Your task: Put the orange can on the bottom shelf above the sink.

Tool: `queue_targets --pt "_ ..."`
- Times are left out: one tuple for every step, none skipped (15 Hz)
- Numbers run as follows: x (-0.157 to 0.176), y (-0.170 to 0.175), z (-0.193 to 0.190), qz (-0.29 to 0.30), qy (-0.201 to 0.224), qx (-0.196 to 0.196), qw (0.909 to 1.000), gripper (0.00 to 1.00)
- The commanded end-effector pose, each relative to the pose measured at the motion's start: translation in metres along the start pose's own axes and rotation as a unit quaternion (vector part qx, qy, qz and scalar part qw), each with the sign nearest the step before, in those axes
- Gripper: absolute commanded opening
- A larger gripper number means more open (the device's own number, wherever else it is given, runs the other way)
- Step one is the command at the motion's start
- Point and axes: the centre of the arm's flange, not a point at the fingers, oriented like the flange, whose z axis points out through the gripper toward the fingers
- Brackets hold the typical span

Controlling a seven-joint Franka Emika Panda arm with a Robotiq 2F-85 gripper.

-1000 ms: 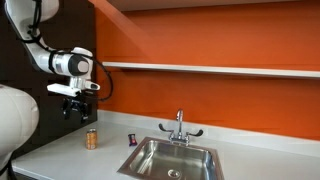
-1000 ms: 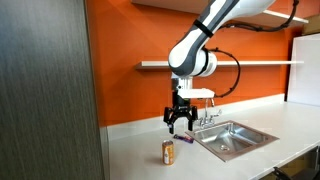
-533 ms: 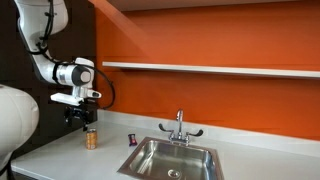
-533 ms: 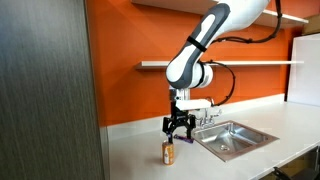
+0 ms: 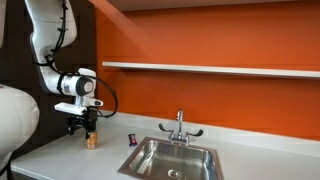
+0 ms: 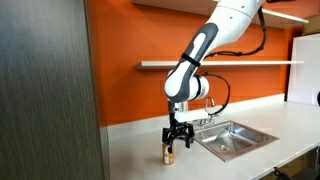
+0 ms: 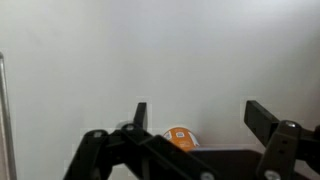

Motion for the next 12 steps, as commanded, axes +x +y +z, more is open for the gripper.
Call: queue_targets --pt "0.011 -0.004 0.021 0.001 0.001 -0.003 1.0 1.0" --pt "0.012 -0.005 0.027 -0.001 -0.001 -0.002 1.0 1.0" --pt "0.012 -0.006 0.032 -0.002 -0.004 -0.003 1.0 1.0" --pt "0.012 -0.008 0.037 -0.003 -0.005 -0.002 1.0 1.0" --pt "0.012 -0.009 0.041 -0.005 -0.004 -0.001 1.0 1.0" --pt "0.012 -0.01 0.044 -0.006 -0.003 0.0 1.0 1.0" --pt "0.012 -0.011 0.047 -0.007 -0.002 0.0 1.0 1.0" --pt "0.013 -0.012 0.049 -0.008 0.001 0.0 1.0 1.0" --pt "0.013 -0.013 0.051 -0.008 0.006 -0.001 1.0 1.0" --pt "0.014 -0.014 0.052 -0.006 0.013 0.0 0.9999 1.0" --pt "0.014 -0.014 0.052 -0.005 0.022 0.001 0.9997 1.0" --pt "0.015 -0.014 0.051 -0.004 0.031 0.002 0.9995 1.0"
